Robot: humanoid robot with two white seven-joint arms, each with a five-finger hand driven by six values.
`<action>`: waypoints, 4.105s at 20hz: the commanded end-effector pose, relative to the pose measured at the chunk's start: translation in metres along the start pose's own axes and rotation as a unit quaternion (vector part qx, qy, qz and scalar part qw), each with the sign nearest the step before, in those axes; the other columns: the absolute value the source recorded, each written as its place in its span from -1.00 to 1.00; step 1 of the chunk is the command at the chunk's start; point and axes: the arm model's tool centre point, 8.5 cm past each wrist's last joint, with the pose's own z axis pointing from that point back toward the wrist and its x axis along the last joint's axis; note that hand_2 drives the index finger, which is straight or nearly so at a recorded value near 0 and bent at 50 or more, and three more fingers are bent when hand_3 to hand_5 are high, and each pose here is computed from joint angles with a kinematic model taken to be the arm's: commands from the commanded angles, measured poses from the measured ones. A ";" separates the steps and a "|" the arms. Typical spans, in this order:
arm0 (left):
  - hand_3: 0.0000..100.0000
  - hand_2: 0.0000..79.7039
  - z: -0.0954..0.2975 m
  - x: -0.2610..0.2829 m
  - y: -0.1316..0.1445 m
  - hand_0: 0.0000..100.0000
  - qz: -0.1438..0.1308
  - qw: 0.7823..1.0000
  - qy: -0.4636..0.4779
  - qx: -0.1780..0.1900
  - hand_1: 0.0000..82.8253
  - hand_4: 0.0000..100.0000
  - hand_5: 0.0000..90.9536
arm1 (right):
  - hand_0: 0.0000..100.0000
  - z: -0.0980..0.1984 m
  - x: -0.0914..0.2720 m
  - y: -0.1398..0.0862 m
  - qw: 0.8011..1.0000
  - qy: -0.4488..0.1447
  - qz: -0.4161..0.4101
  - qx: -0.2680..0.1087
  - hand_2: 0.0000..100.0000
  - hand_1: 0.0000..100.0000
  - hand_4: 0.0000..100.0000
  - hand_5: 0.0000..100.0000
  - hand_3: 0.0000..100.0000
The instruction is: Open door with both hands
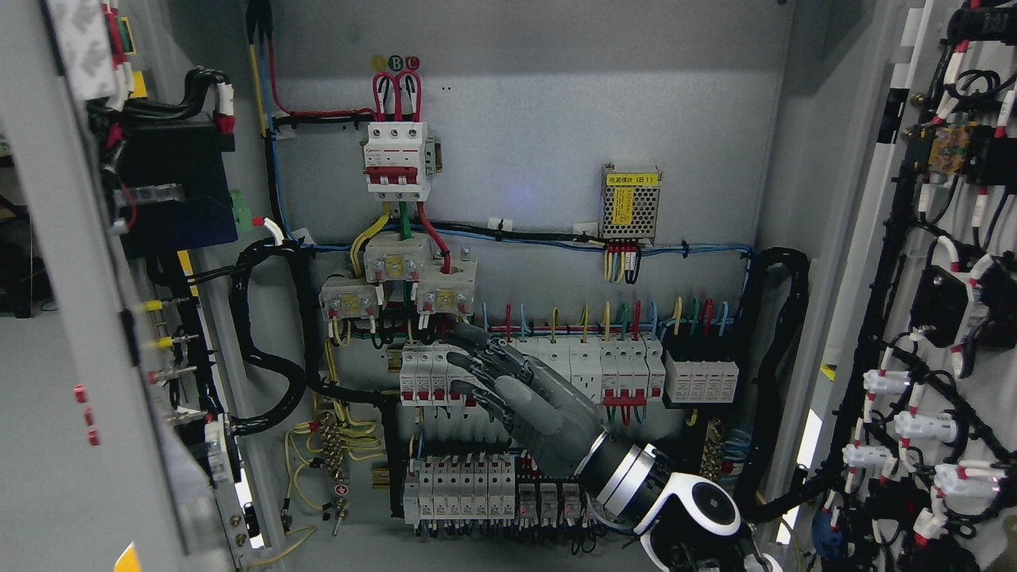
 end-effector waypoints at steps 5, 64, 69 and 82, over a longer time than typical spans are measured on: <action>-1.00 -1.00 -0.003 0.019 -0.012 -0.76 -0.001 1.000 -0.019 -0.011 0.34 -1.00 -1.00 | -1.00 -0.012 -0.054 0.104 0.988 0.066 0.009 0.136 -0.92 0.00 -1.00 -1.00 -1.00; -1.00 -1.00 0.004 -0.040 -0.018 -0.76 0.008 0.999 0.016 -0.029 0.34 -1.00 -1.00 | -1.00 -0.048 -0.092 0.239 0.967 0.107 -0.052 0.225 -0.92 0.00 -1.00 -1.00 -1.00; -1.00 -1.00 0.004 -0.039 -0.021 -0.76 0.009 0.999 0.015 -0.032 0.34 -1.00 -1.00 | -1.00 -0.050 -0.092 0.237 0.967 0.108 -0.049 0.224 -0.92 0.00 -1.00 -1.00 -1.00; -1.00 -1.00 0.003 -0.030 -0.020 -0.76 0.007 0.999 0.003 -0.032 0.34 -1.00 -1.00 | -1.00 0.016 -0.098 0.111 0.992 0.099 -0.069 0.037 -0.92 0.00 -1.00 -1.00 -1.00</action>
